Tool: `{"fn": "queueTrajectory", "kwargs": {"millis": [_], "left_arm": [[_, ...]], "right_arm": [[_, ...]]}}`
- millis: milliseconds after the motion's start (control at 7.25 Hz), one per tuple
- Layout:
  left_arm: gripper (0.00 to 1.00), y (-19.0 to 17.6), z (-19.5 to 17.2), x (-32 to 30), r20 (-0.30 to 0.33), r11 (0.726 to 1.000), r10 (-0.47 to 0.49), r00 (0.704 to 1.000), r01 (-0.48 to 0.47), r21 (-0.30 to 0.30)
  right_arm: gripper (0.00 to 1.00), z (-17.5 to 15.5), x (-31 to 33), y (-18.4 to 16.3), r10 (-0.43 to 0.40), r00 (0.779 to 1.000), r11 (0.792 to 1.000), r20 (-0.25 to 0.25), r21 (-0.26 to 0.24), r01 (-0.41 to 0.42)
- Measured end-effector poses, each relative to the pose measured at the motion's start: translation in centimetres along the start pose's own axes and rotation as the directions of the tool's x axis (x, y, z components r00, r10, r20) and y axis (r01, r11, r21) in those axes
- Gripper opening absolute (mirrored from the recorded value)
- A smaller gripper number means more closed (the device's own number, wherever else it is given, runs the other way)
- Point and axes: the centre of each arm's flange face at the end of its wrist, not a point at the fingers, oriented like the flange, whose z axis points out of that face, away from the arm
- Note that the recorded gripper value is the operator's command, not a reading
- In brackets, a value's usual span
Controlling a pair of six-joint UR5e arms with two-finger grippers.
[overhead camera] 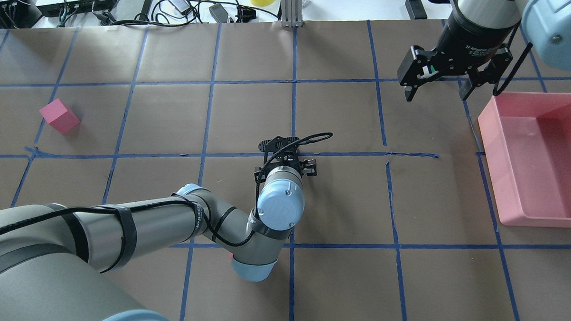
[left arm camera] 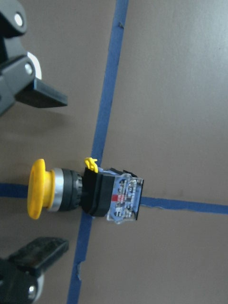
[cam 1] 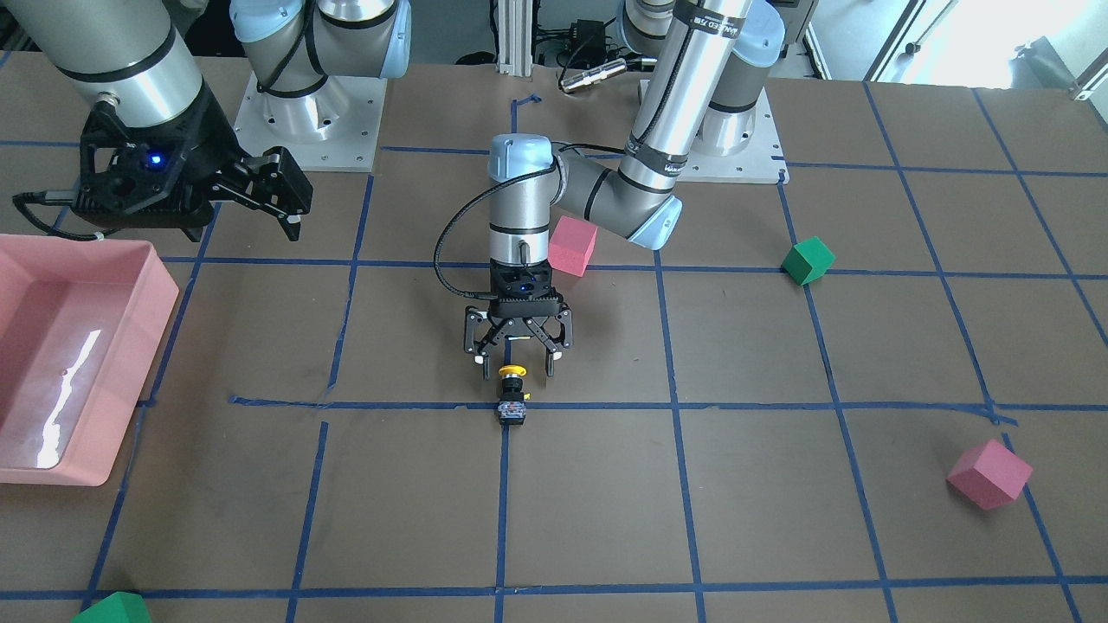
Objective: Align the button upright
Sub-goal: 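Lower the left gripper and grasp the switch around its yellow cap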
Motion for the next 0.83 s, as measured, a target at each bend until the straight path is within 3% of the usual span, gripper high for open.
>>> {"fn": "queueTrajectory", "kwargs": {"millis": [138,414,828], "left_arm": [[0.41,-0.01,-0.07,0.08,-0.004,1.0,0.026,1.0,-0.026,0.013],[0.13,0.02,-0.11,0.09,-0.006,0.999,0.05,0.999,-0.049,0.02],[0.08,0.05,-0.11,0.11,-0.008,0.998,0.055,0.998,-0.055,0.019]], "right_arm": [[1.0,0.03,0.01,0.0,0.0,1.0,1.0,0.0,-0.001,0.0],[1.0,0.05,0.03,0.01,0.001,1.0,1.0,-0.001,-0.002,-0.001],[1.0,0.08,0.02,0.01,0.001,1.0,1.0,0.001,-0.002,-0.001]]}}
